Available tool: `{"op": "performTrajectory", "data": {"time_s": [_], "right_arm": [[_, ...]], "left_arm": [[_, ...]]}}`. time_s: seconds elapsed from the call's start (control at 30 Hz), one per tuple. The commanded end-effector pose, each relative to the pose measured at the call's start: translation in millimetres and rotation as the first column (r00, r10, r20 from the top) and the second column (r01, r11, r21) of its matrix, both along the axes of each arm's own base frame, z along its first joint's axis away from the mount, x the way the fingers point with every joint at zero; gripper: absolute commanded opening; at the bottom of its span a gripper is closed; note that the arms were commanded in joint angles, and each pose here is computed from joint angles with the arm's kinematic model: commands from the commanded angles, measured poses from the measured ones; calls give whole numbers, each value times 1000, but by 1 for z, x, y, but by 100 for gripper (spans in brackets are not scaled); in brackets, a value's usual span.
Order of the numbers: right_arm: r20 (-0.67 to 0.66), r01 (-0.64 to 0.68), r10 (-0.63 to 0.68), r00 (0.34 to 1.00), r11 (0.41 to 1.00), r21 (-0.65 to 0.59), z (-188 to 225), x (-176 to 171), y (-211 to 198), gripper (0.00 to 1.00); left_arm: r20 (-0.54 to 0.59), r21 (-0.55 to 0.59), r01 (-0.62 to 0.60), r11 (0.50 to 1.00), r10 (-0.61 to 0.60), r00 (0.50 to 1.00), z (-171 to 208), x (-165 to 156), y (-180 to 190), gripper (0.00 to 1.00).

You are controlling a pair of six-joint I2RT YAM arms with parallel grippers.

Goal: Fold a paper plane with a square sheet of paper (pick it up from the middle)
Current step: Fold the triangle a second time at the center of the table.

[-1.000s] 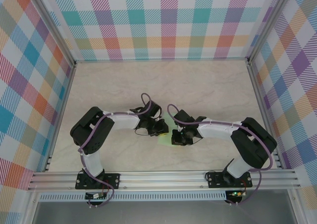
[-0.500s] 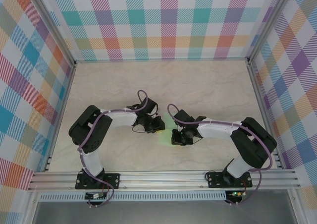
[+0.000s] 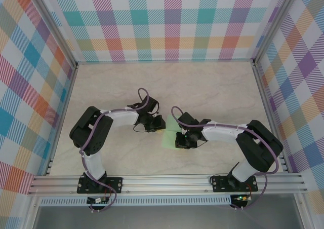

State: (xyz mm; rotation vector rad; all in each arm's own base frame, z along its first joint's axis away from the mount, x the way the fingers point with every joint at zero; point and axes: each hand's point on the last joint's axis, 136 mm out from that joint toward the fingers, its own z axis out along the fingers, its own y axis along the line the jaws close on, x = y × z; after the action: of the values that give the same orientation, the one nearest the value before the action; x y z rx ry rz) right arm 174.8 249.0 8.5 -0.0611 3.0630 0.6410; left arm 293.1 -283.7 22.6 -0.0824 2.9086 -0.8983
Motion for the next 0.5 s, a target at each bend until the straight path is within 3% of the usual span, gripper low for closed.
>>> {"op": "performTrajectory", "data": {"time_s": [0.0,0.23,0.47], "right_arm": [[-196,-24,-29,980,965,-261,-41,-54,-63,10],[-201,-23,-32,979,964,-264,-42,-55,-64,10],[-194,-23,-27,981,967,-253,-40,-55,-63,10]], "left_arm": [[69,-39,11,999,-8,998,29,11,0,16],[59,-194,70,978,-59,996,44,-17,-28,16],[19,-186,82,979,-80,997,20,-25,-39,12]]}}
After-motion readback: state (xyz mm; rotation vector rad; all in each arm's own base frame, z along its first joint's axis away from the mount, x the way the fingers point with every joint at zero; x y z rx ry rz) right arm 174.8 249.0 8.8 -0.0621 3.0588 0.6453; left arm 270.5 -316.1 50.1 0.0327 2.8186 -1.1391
